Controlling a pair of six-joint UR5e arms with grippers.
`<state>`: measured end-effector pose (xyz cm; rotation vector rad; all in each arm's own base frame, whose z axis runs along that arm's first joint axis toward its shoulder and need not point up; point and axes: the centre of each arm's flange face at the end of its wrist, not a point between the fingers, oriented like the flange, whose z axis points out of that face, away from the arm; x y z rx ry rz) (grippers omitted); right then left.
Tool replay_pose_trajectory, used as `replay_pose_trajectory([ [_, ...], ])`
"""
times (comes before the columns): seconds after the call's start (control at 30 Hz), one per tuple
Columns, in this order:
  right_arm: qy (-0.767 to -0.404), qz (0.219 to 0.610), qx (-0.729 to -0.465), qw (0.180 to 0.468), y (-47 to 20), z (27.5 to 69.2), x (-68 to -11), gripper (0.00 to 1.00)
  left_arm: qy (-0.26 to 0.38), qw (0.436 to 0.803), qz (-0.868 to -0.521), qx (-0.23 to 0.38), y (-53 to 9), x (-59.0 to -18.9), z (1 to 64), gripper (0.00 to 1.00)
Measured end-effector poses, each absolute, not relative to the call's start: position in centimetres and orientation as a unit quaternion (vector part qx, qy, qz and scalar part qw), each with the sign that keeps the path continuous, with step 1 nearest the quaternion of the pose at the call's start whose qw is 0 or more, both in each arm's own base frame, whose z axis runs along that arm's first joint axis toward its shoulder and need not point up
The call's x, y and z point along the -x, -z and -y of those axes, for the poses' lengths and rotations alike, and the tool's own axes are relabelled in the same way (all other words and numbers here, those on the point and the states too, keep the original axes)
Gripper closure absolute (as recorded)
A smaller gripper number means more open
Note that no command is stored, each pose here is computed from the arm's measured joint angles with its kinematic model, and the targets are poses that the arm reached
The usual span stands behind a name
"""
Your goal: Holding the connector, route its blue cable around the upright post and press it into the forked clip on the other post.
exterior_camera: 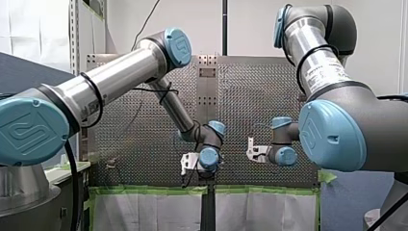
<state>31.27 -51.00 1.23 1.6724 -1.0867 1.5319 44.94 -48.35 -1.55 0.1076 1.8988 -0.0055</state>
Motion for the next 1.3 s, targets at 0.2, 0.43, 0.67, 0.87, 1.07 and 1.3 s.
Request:
replay_pose_trajectory([
  [0.2, -0.579, 0.41, -0.634, 0.308, -1.2, 50.9, -31.4, 1.0, 0.006, 0.584, -0.81, -0.048, 1.0, -43.6, 49.3, 1.0],
  [0.43, -0.575, 0.414, -0.633, 0.311, -1.1, 50.8, -31.2, 1.0, 0.013, 0.589, -0.807, -0.046, 0.5, -42.6, 50.0, 1.0],
  [0.67, -0.571, 0.421, -0.632, 0.314, -0.8, 50.7, -30.7, 1.0, 0.011, 0.591, -0.805, -0.039, 0.6, -42.4, 49.8, 1.0],
  [0.87, -0.569, 0.424, -0.629, 0.317, -0.7, 50.7, -30.5, 1.0, 0.024, 0.597, -0.801, -0.035, 0.4, -43.4, 49.7, 1.0],
  [1.07, -0.569, 0.425, -0.628, 0.318, -0.7, 50.8, -30.4, 1.0, 0.038, 0.612, -0.79, -0.029, -0.1, -44.9, 50.0, 1.0],
  [1.3, -0.572, 0.426, -0.626, 0.315, 0.2, 50.8, -30.3, 1.0, 0.051, 0.615, -0.786, -0.031, -0.5, -46.1, 50.0, 1.0],
])
